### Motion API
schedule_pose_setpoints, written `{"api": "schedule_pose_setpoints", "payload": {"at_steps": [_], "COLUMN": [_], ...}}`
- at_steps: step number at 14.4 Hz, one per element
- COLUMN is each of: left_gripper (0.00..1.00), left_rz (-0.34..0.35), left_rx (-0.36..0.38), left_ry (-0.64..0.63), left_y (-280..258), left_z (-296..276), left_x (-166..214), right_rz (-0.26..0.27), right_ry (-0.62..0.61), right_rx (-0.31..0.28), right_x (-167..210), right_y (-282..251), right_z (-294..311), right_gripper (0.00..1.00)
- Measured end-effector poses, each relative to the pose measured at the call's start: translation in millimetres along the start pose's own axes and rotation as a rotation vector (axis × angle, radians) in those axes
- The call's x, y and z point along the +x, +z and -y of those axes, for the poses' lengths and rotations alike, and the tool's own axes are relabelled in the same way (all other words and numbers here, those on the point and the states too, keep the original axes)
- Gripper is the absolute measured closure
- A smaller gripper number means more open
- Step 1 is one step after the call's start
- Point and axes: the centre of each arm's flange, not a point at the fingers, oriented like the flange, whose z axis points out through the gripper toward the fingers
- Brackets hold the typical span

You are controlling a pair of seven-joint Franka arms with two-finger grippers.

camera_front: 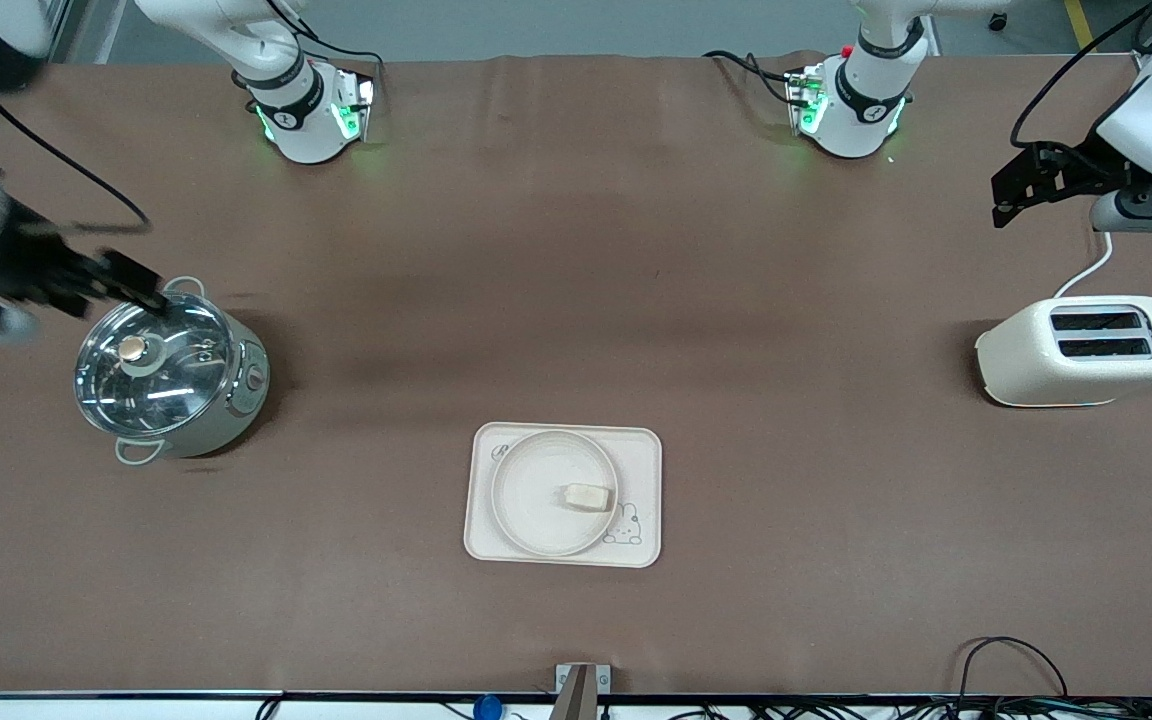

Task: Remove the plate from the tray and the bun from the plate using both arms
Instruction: 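Reach the right gripper down to the white plate's rim on the tray, then grasp the plate rim with the right gripper and lift it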

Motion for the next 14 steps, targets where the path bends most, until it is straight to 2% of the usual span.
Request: {"api": "schedule_pose_setpoints", "payload": {"at_steps": [3, 6, 8, 10, 14], "left_gripper": [0.0, 0.0, 0.0, 0.0, 0.0], "left_rz": [-0.005, -0.004, 0.0, 0.0, -0.002], "left_rx": [0.0, -0.001, -0.001, -0.001, -0.001], "left_ry": [0.0, -0.002, -0.003, -0.005, -0.006], "left_y": [-1.6, -1.0, 1.0, 1.0, 0.2], "left_z": [-0.1, 0.4, 1.1, 1.8, 2.3], "left_x": [0.2, 1.1, 2.5, 2.6, 2.6], "right_rz": [-0.001, -0.064, -0.082, -0.086, -0.129], "right_ry": [0.014, 0.076, 0.119, 0.14, 0.193], "right_rx": [0.029, 0.035, 0.032, 0.028, 0.052], "right_x": [35.4, 51.5, 54.4, 56.8, 69.9], "right_y": [96.2, 179.7, 232.8, 277.0, 337.8], "right_z": [52.5, 109.7, 143.1, 171.2, 198.2], "right_gripper": [0.0, 0.0, 0.0, 0.0, 0.0]}}
